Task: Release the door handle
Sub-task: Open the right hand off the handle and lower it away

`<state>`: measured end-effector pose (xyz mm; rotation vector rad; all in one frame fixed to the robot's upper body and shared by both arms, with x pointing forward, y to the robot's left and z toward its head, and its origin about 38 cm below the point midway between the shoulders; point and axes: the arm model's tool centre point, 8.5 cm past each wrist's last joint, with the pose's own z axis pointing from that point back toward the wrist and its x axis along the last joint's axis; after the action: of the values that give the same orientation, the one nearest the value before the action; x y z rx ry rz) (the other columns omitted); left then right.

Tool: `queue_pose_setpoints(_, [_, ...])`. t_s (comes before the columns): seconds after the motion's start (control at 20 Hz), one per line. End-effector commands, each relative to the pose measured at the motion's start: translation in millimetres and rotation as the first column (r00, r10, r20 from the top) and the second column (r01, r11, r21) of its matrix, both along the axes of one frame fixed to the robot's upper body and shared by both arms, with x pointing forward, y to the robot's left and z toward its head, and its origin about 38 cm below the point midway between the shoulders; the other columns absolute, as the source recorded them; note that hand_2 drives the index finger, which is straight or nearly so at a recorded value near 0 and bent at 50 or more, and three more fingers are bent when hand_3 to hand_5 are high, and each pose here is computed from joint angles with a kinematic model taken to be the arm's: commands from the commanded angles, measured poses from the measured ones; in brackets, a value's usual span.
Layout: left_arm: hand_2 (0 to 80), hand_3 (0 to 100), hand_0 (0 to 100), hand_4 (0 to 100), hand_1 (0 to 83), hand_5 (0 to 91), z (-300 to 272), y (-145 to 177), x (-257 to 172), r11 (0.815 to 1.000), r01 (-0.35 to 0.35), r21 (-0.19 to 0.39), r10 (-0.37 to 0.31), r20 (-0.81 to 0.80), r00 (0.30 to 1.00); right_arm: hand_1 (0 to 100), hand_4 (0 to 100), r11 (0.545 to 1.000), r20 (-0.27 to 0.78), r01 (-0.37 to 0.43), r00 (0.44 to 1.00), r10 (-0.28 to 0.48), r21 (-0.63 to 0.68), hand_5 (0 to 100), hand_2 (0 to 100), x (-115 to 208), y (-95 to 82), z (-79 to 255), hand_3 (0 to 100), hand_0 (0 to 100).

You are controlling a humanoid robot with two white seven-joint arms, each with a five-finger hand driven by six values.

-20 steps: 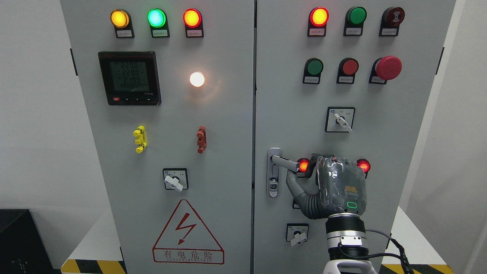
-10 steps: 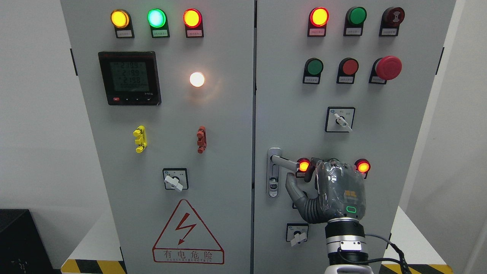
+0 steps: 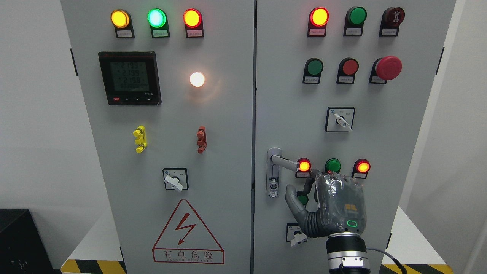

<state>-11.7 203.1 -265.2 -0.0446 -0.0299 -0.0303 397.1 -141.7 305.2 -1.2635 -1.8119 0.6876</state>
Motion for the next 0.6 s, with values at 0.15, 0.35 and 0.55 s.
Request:
queue_pose_setpoints(0.15, [4.2, 10, 0, 0, 0.0, 0.0, 0, 0, 0, 1.0, 0.0, -0.001, 0.0, 0.0, 1.0, 35, 68, 0.999, 0.001, 0.028, 1.0, -0.028, 0.02, 63, 61, -54, -23.2, -35, 80, 39])
queue_pose_setpoints(0.35, [4.3, 11, 0, 0, 0.0, 0.0, 0, 0, 0, 1.0, 0.0, -0.001, 0.0, -0.001, 1.0, 33, 58, 0.999, 0.042, 0.05, 0.998, -0.05, -0.006, 46, 43, -61, -45.3, -44, 59, 39])
queue_pose_setpoints(0.55, [4.2, 10, 0, 0, 0.0, 0.0, 0, 0, 0, 1.0, 0.0, -0.001, 0.0, -0.001, 1.0, 32, 33, 0.998, 0.053, 0.005, 0.999, -0.008, 0.06, 20, 27, -61, -50.3, -45, 38, 40])
